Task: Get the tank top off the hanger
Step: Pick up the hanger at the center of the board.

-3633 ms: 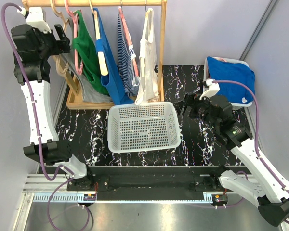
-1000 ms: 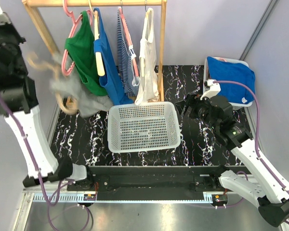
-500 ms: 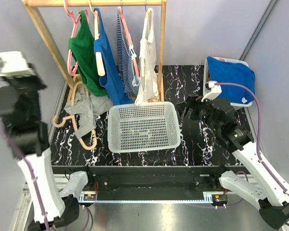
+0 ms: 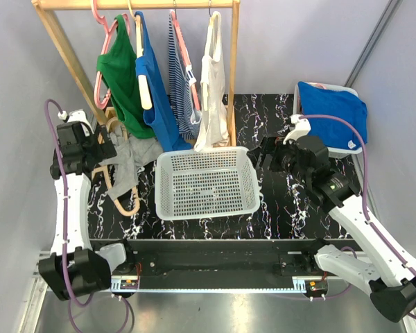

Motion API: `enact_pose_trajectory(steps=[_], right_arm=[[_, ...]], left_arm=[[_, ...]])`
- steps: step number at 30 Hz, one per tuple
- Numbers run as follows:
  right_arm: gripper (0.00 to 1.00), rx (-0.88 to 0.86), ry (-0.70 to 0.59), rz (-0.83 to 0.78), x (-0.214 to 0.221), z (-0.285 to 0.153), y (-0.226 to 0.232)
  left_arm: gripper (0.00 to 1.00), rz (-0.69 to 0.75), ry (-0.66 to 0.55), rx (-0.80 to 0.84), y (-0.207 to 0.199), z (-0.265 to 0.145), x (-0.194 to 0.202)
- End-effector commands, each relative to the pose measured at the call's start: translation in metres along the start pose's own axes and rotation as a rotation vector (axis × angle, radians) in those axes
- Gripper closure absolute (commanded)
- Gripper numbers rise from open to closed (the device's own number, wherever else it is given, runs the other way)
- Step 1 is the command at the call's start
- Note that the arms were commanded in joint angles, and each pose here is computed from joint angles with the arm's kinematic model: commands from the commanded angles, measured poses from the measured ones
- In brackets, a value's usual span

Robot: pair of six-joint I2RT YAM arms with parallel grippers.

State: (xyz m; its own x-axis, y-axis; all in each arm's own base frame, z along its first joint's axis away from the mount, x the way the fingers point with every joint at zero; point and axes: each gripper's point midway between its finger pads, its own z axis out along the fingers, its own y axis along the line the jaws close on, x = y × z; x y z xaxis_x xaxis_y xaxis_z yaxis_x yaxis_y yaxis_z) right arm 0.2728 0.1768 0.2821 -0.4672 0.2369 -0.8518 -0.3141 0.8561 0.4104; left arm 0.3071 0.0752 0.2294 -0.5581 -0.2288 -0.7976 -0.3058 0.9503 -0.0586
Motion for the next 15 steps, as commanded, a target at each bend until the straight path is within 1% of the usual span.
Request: enact_pose_trajectory(steps=[1, 4, 6, 9, 10, 12, 13, 15], right_arm=[[0.01, -0.037, -0.015, -0.021, -0.017, -0.002, 0.014], [0.01, -0.031, -0.004, -0.018, -0.020, 0.001, 0.016], [0.01, -0.028, 0.003, -0.016, -0.021, 0.002, 0.016], [0.01, -0.024, 0.011, -0.014, -0.022, 0.005, 0.017], [0.02, -0.025, 0.010, -0.013, -0.024, 0.006, 0.018], [0.02, -0.023, 0.014, -0.008, -0.024, 0.009, 0.019], [0.02, -0.024, 0.011, -0.008, -0.026, 0.009, 0.019], [0.03, -0.023, 0.014, -0.005, -0.025, 0.011, 0.019]], left_arm=[[0.05, -0.098, -0.015, -0.116, 0.030, 0.026, 0.007], [0.06, -0.112, 0.029, -0.142, 0.039, 0.035, 0.025], [0.06, -0.125, 0.059, -0.137, 0.043, 0.041, 0.035], [0.05, -0.152, 0.137, -0.125, 0.052, 0.052, 0.065], [0.05, -0.162, 0.144, -0.108, 0.053, 0.054, 0.069], [0.05, -0.151, 0.181, -0.097, 0.056, 0.058, 0.085], [0.05, -0.143, 0.182, -0.066, 0.053, 0.061, 0.087], [0.06, -0.116, 0.210, -0.064, 0.056, 0.067, 0.099]])
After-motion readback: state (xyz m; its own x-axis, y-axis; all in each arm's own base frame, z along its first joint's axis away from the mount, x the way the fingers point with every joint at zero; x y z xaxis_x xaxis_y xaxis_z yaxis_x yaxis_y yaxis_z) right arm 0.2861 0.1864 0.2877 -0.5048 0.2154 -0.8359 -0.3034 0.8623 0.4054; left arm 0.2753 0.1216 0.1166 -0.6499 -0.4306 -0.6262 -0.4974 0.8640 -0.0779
